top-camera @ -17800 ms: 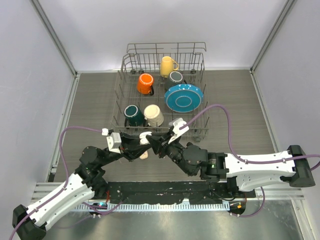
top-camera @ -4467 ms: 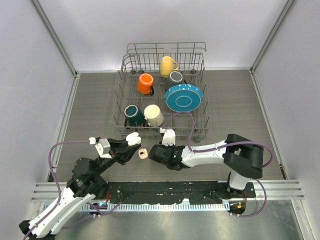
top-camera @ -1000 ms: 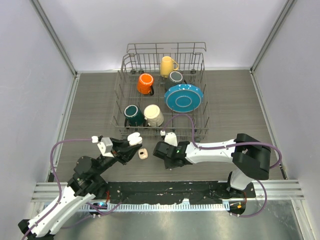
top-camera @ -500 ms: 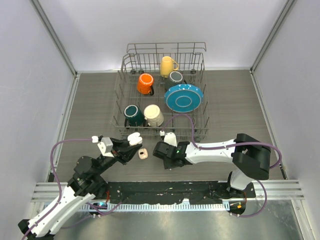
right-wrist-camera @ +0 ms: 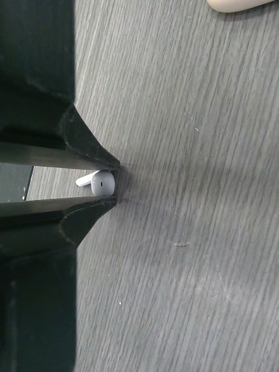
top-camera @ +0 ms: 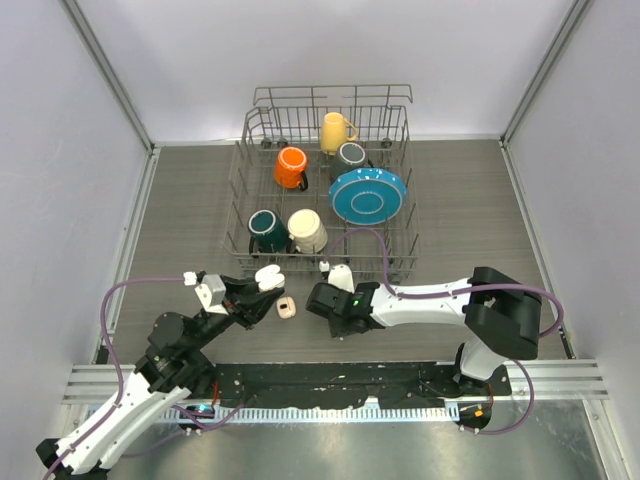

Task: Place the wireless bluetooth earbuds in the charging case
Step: Pick up the earbud from the center of the board, then place the earbud in the charging case.

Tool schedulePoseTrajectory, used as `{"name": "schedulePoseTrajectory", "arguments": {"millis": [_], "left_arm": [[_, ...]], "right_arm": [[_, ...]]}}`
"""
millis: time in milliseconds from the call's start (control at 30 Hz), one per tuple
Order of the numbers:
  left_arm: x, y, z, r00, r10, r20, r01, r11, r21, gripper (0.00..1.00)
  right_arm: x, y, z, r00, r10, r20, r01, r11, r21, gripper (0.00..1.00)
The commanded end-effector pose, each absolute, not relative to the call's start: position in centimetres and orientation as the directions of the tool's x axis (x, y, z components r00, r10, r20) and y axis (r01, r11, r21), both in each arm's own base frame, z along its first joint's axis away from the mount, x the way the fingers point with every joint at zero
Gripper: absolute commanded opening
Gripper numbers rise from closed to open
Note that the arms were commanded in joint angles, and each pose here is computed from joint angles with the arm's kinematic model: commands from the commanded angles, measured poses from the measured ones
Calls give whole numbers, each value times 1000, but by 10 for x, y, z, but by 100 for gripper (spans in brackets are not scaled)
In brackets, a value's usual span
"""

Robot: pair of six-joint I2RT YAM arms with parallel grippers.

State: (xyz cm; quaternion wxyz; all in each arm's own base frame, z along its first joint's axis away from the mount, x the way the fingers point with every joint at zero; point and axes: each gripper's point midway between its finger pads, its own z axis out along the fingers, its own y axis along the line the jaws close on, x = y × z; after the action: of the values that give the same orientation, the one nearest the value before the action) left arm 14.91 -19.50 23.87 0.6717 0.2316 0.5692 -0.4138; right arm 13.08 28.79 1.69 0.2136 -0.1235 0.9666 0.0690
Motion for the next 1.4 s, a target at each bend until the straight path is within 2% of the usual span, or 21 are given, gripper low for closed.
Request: {"name": "schedulePoseTrajectory", "arguments": {"millis": [0, 133, 267, 367, 500, 633, 700, 733, 800, 833, 933, 1133, 1367], "left_arm": [[149, -192, 253, 36, -326, -945, 819, 552, -160, 0], [149, -192, 253, 36, -324, -945, 819, 551, -158, 0], [150, -192, 254, 39, -326, -944, 816, 556, -159, 0], [151, -192, 256, 39, -337, -941, 816, 555, -165, 0], [151, -196, 258, 43, -355, -934, 825, 540, -167, 0], [155, -203, 256, 34, -346, -938, 832, 530, -165, 0], [155, -205, 262, 47, -357, -933, 837, 523, -158, 0], [156, -207, 262, 47, -357, -933, 841, 518, -156, 0], [157, -211, 263, 44, -356, -934, 848, 507, -153, 0], [157, -213, 263, 46, -355, -934, 850, 505, -150, 0], [159, -218, 264, 44, -353, -934, 858, 492, -146, 0], [157, -224, 268, 58, -355, -933, 876, 466, -123, 0], [155, -229, 270, 71, -332, -940, 890, 447, -91, 0]], "right_arm": [[134, 290, 26, -873, -196, -447, -264, 960, 94, 11], [142, 291, 44, -851, -149, -504, -241, 963, 122, 6], [158, 289, 78, -795, -51, -604, -194, 966, 173, 1], [166, 288, 110, -745, 53, -665, -166, 951, 261, 1], [180, 281, 171, -615, 237, -752, -143, 905, 401, 1], [179, 281, 234, -455, 405, -793, -183, 829, 529, 1], [177, 278, 256, -382, 441, -812, -208, 816, 540, 1], [181, 271, 276, -311, 513, -800, -194, 790, 582, 1], [172, 274, 292, -266, 512, -817, -242, 785, 571, 1], [173, 274, 308, -226, 588, -777, -238, 740, 629, 1], [164, 278, 330, -186, 643, -743, -297, 684, 666, 1], [158, 302, 353, -150, 674, -723, -415, 621, 665, 1], [150, 331, 365, -139, 643, -753, -507, 607, 612, 1]]}}
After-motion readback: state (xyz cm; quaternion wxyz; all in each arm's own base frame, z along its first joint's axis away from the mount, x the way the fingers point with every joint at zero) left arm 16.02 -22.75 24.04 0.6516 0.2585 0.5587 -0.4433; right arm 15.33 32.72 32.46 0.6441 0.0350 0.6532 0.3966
